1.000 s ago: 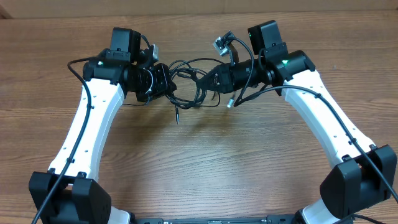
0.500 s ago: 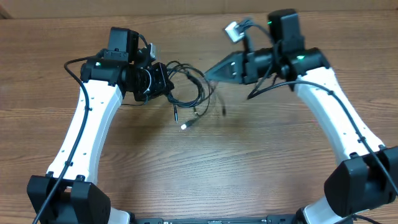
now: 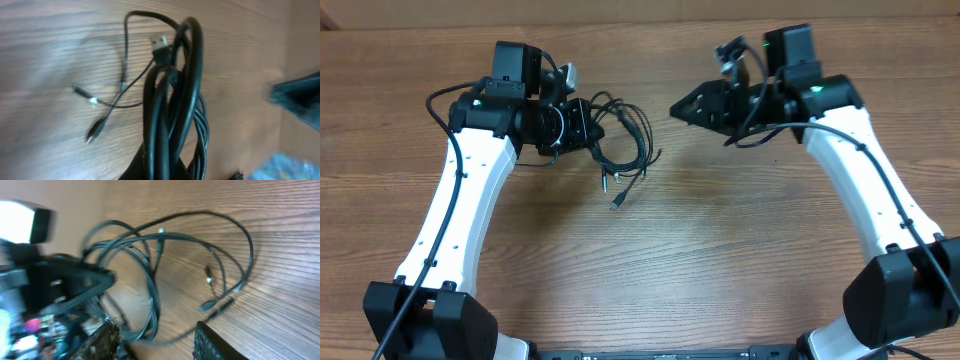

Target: Untangle cables

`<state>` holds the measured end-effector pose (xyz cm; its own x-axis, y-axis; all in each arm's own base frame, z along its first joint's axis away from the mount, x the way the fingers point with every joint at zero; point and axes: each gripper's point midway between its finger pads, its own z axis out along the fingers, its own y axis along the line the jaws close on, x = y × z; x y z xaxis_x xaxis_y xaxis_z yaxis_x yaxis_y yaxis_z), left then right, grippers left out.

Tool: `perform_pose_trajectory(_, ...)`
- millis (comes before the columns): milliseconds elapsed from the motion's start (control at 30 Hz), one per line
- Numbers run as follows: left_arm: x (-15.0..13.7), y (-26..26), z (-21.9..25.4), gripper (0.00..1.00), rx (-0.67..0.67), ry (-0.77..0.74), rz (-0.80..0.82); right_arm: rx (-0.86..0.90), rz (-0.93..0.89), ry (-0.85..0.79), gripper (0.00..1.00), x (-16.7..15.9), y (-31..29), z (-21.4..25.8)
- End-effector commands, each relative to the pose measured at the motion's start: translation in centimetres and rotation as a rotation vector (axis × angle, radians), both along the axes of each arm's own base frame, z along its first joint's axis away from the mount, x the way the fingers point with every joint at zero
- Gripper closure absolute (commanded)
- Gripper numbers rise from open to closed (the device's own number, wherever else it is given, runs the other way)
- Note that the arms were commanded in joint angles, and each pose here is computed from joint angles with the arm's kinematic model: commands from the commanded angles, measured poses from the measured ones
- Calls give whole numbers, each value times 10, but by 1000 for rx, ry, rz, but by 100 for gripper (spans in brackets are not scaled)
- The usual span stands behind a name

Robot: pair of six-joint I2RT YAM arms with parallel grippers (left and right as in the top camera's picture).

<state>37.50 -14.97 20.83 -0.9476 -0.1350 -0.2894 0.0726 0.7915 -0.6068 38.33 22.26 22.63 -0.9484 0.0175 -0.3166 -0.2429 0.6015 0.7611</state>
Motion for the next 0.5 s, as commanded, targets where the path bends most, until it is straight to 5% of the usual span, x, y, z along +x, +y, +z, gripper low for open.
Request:
perform_pose_trajectory(0,-7,-29,29,96,-152,-175,-265,-137,-45,-73,51,0,3,-1)
perform_pose_trajectory(467,0,-16,17,96,-95,-88,-130,-205,76,-121,50,-25,39,-13)
